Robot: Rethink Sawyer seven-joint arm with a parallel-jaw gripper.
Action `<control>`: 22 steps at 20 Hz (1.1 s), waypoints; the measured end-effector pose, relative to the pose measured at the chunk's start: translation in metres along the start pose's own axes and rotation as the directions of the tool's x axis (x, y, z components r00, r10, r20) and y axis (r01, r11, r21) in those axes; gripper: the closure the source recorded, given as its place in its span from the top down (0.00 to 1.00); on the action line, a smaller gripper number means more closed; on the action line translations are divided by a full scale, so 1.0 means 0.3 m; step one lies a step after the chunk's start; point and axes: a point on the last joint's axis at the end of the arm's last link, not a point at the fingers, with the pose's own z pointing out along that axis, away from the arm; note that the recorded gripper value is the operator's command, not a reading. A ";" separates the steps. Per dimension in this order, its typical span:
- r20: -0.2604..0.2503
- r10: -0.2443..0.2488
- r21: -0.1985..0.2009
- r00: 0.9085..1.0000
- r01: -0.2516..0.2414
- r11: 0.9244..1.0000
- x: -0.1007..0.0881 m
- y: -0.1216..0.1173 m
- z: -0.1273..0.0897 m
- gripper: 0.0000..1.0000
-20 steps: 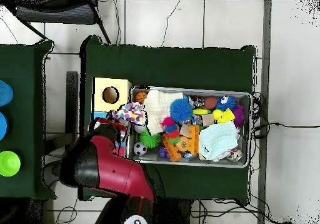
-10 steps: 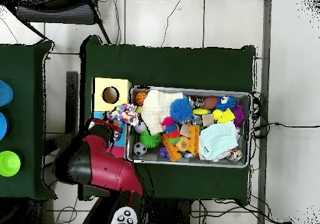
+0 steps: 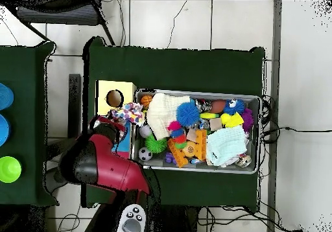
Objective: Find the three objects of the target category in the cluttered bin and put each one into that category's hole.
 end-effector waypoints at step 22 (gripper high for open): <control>0.041 0.058 -0.053 0.997 -0.055 0.997 -0.116 0.141 0.116 0.00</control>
